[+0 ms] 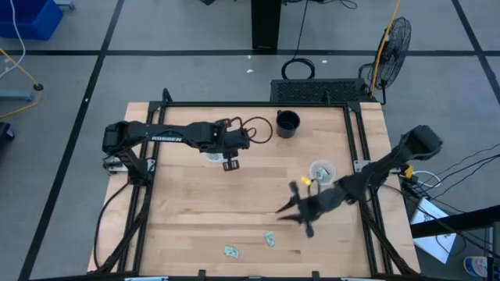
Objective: Pick and place items into bin
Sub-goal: Put the white stevia packet into the right transparent bin
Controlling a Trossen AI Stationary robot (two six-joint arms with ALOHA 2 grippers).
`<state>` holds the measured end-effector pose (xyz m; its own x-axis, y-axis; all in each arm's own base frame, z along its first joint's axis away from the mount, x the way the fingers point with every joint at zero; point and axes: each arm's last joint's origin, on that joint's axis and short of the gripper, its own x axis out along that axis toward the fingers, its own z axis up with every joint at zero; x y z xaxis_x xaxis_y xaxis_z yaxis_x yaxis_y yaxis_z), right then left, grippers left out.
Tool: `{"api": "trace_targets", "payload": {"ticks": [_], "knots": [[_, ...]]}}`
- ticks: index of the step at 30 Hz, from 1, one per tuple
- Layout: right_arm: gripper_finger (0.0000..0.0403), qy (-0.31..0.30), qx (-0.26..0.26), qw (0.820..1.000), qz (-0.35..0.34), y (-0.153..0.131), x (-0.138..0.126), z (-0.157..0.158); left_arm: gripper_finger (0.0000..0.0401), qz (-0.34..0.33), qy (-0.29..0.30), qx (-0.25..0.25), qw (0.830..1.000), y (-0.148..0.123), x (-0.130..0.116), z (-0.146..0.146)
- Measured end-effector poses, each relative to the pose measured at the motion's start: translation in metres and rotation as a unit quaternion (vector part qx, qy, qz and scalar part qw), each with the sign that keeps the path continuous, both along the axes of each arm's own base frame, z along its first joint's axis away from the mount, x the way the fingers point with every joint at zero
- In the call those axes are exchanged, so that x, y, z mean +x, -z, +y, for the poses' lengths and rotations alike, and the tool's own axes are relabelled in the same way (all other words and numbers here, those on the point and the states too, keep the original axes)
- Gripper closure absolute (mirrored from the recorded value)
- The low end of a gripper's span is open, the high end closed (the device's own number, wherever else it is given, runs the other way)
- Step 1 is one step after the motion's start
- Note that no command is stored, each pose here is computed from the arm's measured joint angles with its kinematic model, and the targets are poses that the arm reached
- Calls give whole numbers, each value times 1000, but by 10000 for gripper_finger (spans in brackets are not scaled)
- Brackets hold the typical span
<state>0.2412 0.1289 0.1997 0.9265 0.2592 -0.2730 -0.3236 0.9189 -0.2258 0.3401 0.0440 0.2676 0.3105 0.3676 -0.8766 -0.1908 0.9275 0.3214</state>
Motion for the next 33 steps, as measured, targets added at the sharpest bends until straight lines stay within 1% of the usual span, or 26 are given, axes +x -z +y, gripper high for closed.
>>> {"api": "trace_targets", "payload": {"ticks": [3, 6, 12, 14, 17, 19, 22, 26, 30, 33], "knots": [[305, -7, 4, 999, 36, 8, 16, 18, 281, -17, 5, 2, 1000, -6, 4, -3], [288, -12, 24, 998, 48, 10, 25, 34, 281, -29, 6, 1, 1000, -6, 6, -7], [247, -28, 57, 996, 65, 15, 27, 59, 281, -40, 1, -9, 999, -6, 7, -18], [237, -11, 82, 994, 72, 22, 28, 63, 281, -52, -4, -14, 999, -7, 9, -23], [231, 14, 113, 991, 69, 37, 32, 71, 281, -61, -11, -22, 998, -7, 9, -31], [230, 6, 127, 990, 54, 45, 34, 78, 281, -65, -15, -27, 997, -7, 9, -35], [230, -10, 145, 989, 26, 49, 36, 90, 281, -66, -10, -30, 997, -7, 9, -43], [230, 0, 138, 990, 31, 51, 47, 105, 281, -64, 6, -30, 997, -7, 9, -52], [230, 12, 126, 989, 70, 60, 62, 118, 281, -64, 12, -31, 997, -7, 9, -58], [230, 46, 97, 989, 104, 69, 67, 122, 281, -63, 18, -32, 997, -6, 9, -62]]}}
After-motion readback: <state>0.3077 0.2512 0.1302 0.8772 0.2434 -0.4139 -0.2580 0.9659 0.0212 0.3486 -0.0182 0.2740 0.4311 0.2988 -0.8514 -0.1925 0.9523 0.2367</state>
